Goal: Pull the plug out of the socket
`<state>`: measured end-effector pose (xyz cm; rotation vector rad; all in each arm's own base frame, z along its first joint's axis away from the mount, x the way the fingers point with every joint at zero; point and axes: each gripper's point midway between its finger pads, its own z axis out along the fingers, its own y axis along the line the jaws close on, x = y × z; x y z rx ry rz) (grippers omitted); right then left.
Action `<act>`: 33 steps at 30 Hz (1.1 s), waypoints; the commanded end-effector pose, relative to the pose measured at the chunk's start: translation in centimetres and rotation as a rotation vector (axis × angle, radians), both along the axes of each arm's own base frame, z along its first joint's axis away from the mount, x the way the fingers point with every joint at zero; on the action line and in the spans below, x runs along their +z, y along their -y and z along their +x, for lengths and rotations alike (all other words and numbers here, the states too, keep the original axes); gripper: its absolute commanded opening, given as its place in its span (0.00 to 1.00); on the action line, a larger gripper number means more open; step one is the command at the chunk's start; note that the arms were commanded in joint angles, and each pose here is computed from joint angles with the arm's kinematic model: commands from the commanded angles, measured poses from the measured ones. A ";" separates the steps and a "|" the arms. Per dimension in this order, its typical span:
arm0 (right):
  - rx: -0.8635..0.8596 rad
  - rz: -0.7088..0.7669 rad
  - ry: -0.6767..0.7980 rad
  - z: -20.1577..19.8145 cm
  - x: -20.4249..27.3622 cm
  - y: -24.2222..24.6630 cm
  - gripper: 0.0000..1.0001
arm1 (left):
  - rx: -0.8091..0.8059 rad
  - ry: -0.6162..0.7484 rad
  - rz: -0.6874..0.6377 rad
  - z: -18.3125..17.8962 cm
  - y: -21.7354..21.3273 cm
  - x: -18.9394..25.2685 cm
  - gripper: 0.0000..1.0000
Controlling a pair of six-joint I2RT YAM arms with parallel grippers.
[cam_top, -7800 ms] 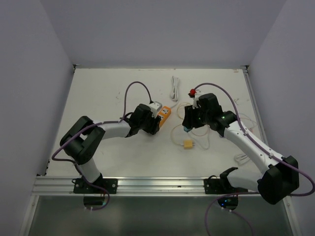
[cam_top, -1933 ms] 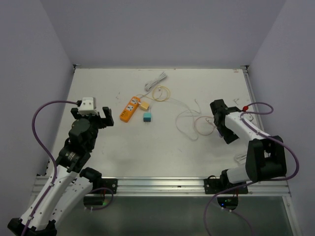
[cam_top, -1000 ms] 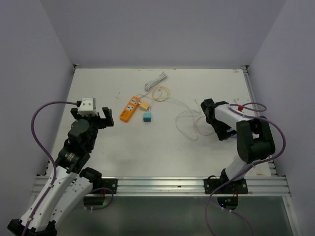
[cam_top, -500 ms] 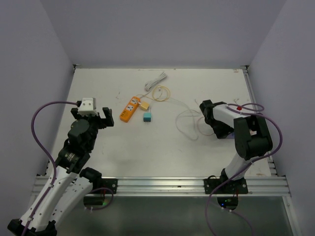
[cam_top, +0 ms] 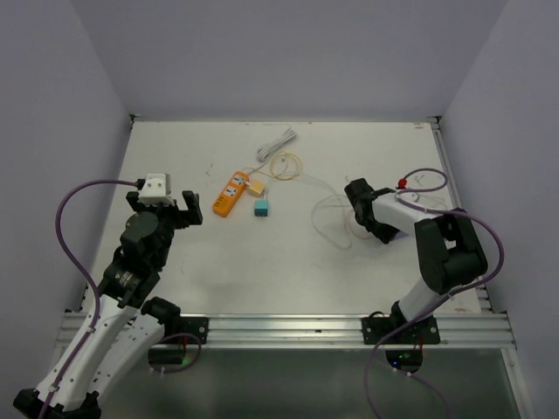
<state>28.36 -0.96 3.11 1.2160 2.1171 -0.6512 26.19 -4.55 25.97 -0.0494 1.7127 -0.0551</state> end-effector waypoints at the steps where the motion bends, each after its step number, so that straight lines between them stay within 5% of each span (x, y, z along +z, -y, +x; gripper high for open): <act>1: 0.350 0.008 -0.001 3.0 0.7 -4.4 0.02 | -0.006 0.019 0.004 0.2 0.1 0.1 0.97; 9: 1.034 0.115 -0.001 3.9 1.1 -14.5 0.00 | -0.011 0.010 0.007 0.3 0.2 0.0 0.97; 21: 1.870 0.341 -0.111 -4.3 0.1 -26.0 0.00 | -0.102 -0.028 0.020 0.9 2.1 -1.1 0.96; 27: 2.039 0.351 -0.201 -6.8 -0.2 -26.9 0.00 | -0.156 -0.054 0.034 1.3 3.1 -2.0 0.96; 33: 1.988 0.333 -0.185 -6.4 0.5 -26.5 0.33 | -0.261 -0.076 0.035 1.4 5.0 -2.6 0.96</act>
